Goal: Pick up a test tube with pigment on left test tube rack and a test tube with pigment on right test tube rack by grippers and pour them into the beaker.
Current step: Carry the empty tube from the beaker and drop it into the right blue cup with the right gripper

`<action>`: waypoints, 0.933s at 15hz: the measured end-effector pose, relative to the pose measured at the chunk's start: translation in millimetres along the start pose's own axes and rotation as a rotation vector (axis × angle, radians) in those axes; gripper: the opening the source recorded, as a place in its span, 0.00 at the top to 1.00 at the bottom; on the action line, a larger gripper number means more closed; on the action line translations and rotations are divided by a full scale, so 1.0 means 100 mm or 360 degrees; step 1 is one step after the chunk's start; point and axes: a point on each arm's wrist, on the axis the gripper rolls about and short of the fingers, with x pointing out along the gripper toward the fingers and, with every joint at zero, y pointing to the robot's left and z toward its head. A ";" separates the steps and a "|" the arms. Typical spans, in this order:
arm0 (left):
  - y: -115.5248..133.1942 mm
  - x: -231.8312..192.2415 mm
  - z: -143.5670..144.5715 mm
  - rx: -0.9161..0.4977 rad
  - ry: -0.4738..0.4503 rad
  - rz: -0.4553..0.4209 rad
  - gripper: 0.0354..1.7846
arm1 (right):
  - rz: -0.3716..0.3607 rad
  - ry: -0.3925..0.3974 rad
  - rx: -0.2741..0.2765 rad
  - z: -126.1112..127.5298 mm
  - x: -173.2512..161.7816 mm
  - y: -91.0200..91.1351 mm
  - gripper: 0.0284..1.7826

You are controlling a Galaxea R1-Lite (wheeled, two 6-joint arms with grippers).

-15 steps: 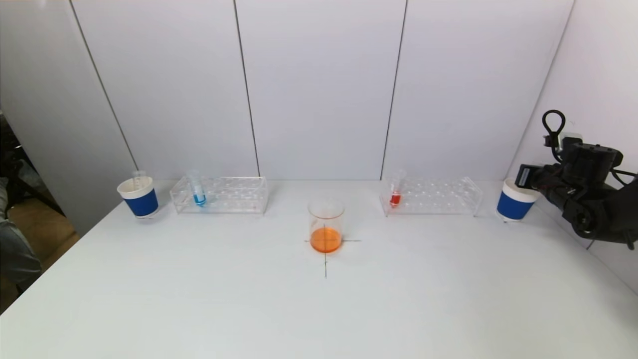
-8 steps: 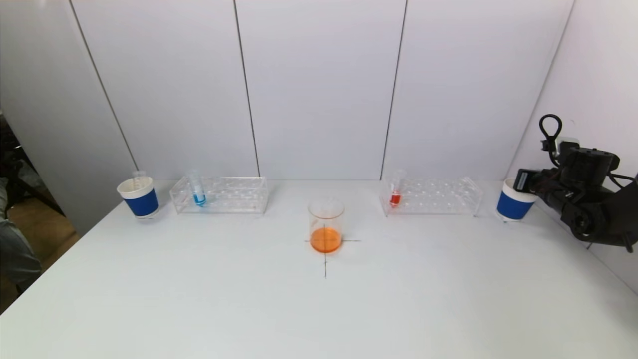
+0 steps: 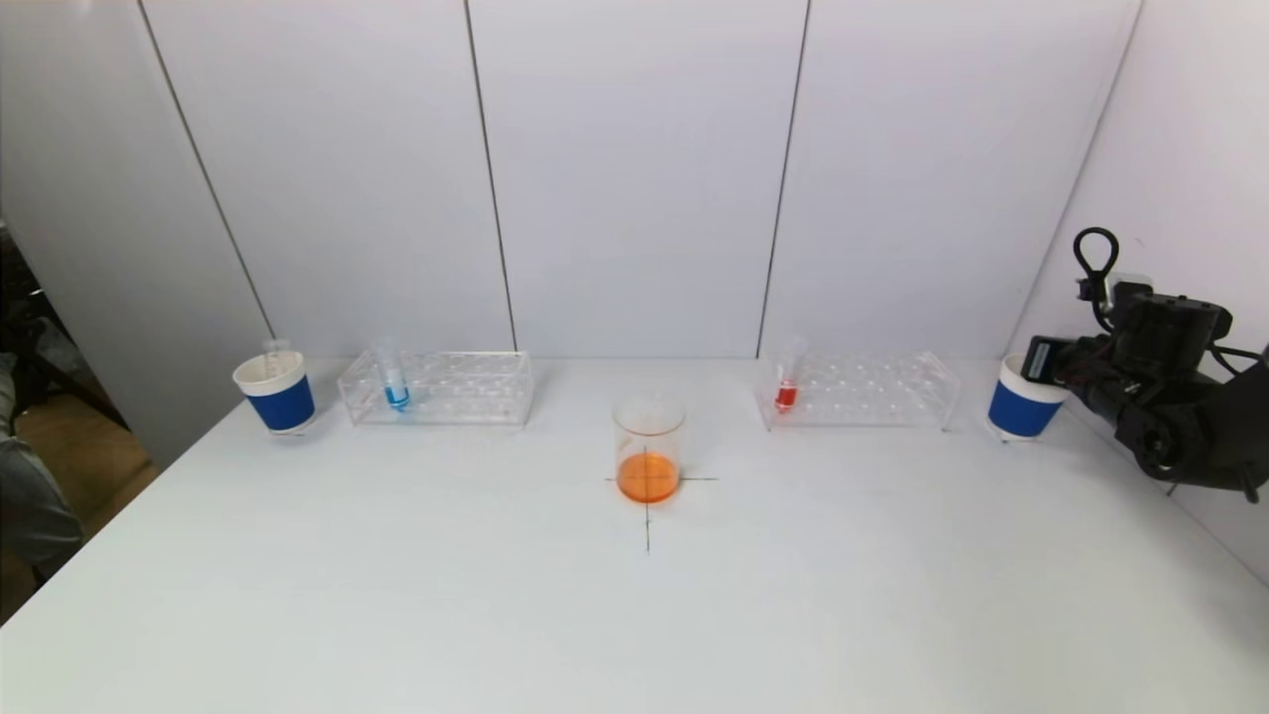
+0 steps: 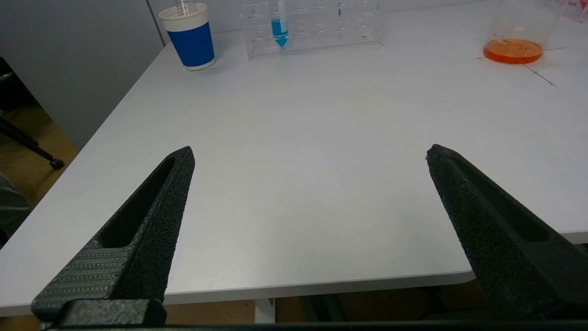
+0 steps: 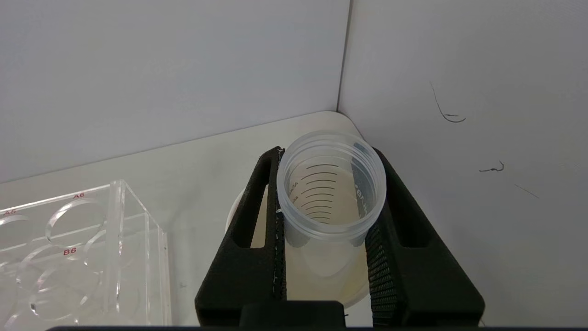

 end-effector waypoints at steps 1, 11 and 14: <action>0.00 0.00 0.00 0.0000 -0.0001 0.0000 0.01 | 0.0000 0.0000 -0.0002 0.00 0.00 0.00 0.70; 0.00 0.00 0.00 0.0000 0.0000 0.0001 0.01 | 0.0000 0.0015 -0.0007 -0.01 -0.03 0.00 0.16; 0.00 0.00 0.00 0.0000 0.0000 0.0000 0.01 | 0.0004 0.0002 -0.0021 0.04 -0.08 0.00 0.02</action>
